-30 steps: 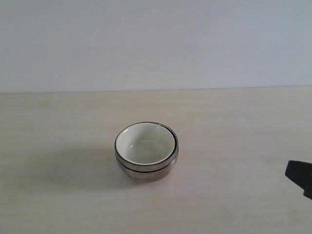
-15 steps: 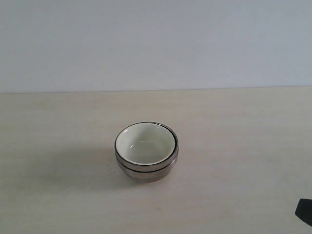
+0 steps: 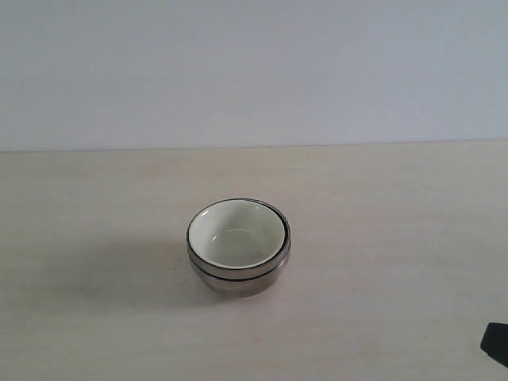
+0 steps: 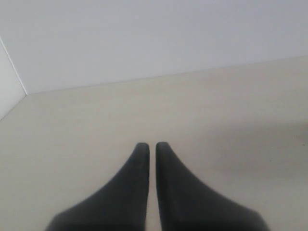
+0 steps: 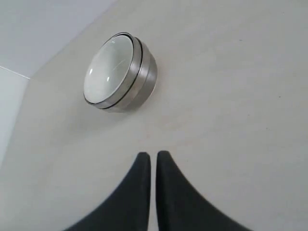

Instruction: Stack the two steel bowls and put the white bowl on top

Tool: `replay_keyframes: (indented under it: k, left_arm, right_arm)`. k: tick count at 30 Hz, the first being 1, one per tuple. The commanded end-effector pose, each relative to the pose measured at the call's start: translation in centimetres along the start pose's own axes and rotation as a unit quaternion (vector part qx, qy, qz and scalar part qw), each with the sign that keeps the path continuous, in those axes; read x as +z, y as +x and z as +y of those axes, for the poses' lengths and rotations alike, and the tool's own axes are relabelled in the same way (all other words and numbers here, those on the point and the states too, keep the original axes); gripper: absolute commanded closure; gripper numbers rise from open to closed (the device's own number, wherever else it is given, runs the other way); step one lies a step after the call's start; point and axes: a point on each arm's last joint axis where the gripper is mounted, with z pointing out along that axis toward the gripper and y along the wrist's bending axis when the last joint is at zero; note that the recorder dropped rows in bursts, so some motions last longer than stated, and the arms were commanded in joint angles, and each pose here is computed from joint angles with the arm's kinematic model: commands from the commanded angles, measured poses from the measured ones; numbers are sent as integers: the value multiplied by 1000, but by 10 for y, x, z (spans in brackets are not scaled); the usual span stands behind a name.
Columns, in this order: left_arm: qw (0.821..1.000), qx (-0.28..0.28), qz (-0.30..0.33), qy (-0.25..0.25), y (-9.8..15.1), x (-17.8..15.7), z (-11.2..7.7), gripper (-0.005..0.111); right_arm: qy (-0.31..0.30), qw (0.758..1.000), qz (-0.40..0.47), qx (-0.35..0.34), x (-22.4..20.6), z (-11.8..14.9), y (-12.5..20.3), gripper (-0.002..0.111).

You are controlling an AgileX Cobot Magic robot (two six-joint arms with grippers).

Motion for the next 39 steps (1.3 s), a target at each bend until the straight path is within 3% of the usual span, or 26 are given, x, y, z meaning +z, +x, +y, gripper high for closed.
replay_keyframes:
  k: [1, 8, 12, 14, 21, 28, 39]
  left_arm:
    - [1000, -8, -4, -1, 0, 0, 0, 103]
    - [1000, -8, -4, -1, 0, 0, 0, 103]
    - [1000, -8, -4, -1, 0, 0, 0, 103]
    - [1000, -8, -4, -1, 0, 0, 0, 103]
    - [1000, -8, -4, -1, 0, 0, 0, 103]
    - [1000, -8, -3, -1, 0, 0, 0, 103]
    - [1000, -8, -4, -1, 0, 0, 0, 103]
  right_arm:
    - [8, 999, -24, -36, -5, -3, -2, 108]
    - [20, 978, -150, -143, -19, -18, -2, 108]
    - [5, 947, -272, -169, -17, -32, -1, 108]
    - [21, 947, -258, -188, -16, -34, 1, 108]
    - [68, 897, -257, -353, -20, -36, 4, 108]
    - [145, 902, -172, -370, -16, -52, 14, 108]
    - [155, 902, -176, -363, -16, -53, 13, 108]
